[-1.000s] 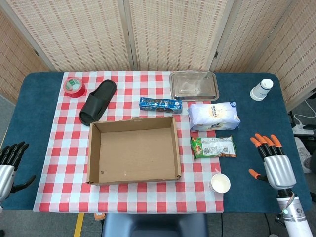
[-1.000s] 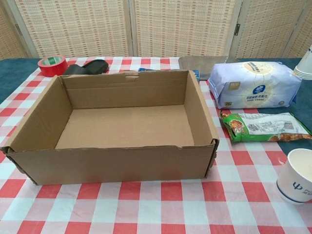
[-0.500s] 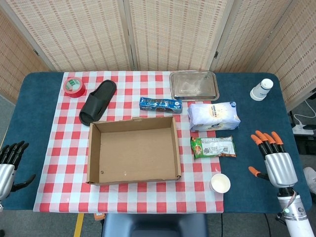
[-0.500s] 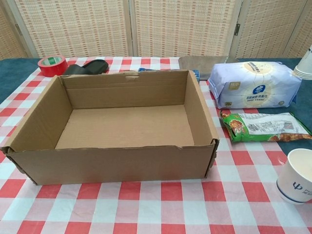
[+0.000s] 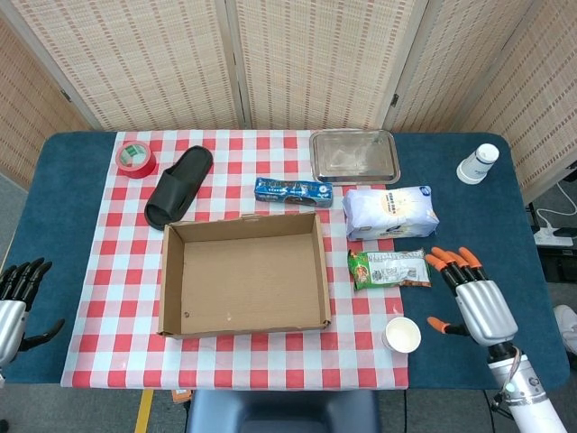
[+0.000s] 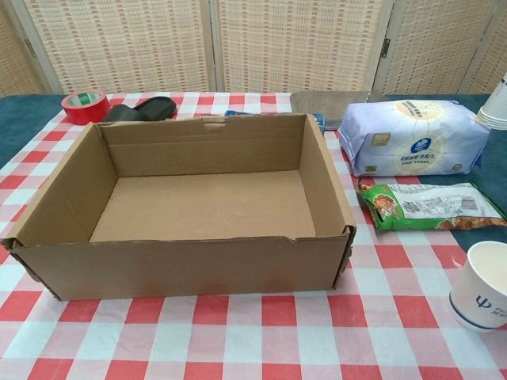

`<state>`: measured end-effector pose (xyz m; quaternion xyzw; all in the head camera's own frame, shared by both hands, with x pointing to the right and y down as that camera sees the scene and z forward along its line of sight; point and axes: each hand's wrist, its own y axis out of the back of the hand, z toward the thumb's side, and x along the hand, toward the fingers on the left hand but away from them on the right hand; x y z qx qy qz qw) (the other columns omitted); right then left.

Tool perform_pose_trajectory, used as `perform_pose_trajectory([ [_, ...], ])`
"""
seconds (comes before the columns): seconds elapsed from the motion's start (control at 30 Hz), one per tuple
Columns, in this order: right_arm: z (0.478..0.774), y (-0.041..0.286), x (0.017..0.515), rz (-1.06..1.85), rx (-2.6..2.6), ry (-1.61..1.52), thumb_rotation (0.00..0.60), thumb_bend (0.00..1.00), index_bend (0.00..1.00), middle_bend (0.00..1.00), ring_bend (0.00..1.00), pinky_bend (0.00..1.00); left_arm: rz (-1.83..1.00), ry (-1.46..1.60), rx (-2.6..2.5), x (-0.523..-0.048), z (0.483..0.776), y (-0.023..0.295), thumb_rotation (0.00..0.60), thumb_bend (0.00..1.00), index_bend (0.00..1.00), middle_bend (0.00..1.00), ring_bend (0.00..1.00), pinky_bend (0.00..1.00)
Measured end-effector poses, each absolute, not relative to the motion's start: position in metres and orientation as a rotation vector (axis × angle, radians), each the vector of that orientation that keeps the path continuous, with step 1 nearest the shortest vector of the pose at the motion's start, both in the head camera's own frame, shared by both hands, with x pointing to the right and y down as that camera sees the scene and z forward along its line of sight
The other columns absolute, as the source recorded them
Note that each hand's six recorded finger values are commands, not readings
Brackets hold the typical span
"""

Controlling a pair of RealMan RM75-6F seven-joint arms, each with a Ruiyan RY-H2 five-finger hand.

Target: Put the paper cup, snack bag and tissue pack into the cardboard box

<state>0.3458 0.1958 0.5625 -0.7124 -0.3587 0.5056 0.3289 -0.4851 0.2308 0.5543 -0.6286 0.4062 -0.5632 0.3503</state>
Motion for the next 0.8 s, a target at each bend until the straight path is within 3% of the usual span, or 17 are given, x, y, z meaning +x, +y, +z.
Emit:
perform_pose_trajectory([
  [0.43, 0.583, 0.237, 0.318, 1.496, -2.007, -0.604, 0.600, 0.00, 0.14, 0.07, 0.00, 0.13, -1.454, 1.051, -1.632, -0.484, 0.553, 0.232, 0.600, 0.22, 0.00, 0.00, 0.00, 0.00],
  [0.8, 0.609, 0.247, 0.307, 1.488, -2.039, -0.550, 0.600, 0.00, 0.16, 0.07, 0.00, 0.13, -1.452, 1.058, -1.632, -0.485, 0.552, 0.232, 0.600, 0.23, 0.00, 0.00, 0.00, 0.00],
])
